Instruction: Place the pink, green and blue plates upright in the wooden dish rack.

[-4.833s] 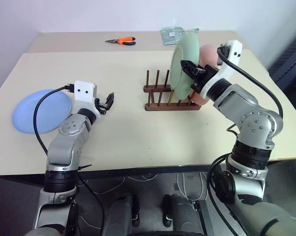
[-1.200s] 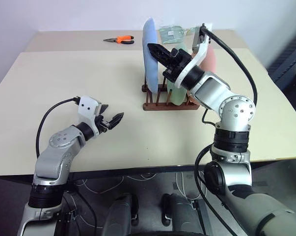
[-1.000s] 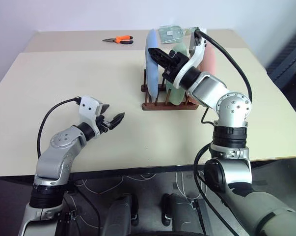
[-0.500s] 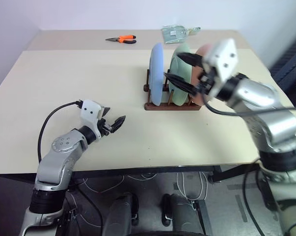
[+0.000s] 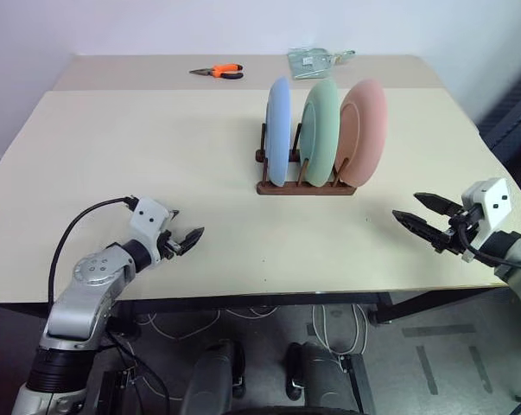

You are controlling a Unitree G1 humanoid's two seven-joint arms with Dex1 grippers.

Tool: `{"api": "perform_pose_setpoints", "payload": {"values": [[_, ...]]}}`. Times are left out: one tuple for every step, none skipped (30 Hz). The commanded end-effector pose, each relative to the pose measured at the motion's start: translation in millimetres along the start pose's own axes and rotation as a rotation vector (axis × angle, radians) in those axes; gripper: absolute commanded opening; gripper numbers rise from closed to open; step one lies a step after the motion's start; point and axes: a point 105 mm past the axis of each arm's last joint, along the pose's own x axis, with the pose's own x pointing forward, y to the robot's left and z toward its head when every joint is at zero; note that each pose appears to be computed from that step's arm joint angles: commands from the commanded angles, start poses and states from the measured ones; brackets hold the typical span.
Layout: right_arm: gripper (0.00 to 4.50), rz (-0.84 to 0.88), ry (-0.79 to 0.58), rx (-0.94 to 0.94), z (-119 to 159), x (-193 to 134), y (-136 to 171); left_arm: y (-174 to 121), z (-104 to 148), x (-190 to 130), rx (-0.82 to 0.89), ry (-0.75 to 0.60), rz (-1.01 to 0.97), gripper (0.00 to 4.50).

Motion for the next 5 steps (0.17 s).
{"api": "perform_pose_setpoints", "payload": {"values": [[2.93, 0.014, -0.023, -0.044, 5.7, 3.1, 1.6, 6.5, 11.5, -8.7, 0.033, -0.039, 0.032, 3.77], [2.93, 0.012, -0.03, -0.042, 7.6, 5.2, 0.6, 6.7, 11.4, -9.4, 0.033, -0.039, 0.035, 3.77], [2.93, 0.007, -0.037, -0.044, 9.4, 7.9, -1.0, 6.6, 10.5, -9.9, 0.031, -0.038, 0.038, 3.77], [2.93, 0.002, -0.042, -0.046, 10.1, 10.3, -3.0, 6.0, 9.5, -10.2, 0.031, -0.036, 0.039, 3.77], [2.93, 0.0, -0.044, -0.048, 10.2, 12.0, -4.7, 4.7, 9.0, -9.6, 0.031, -0.036, 0.038, 3.77]]}}
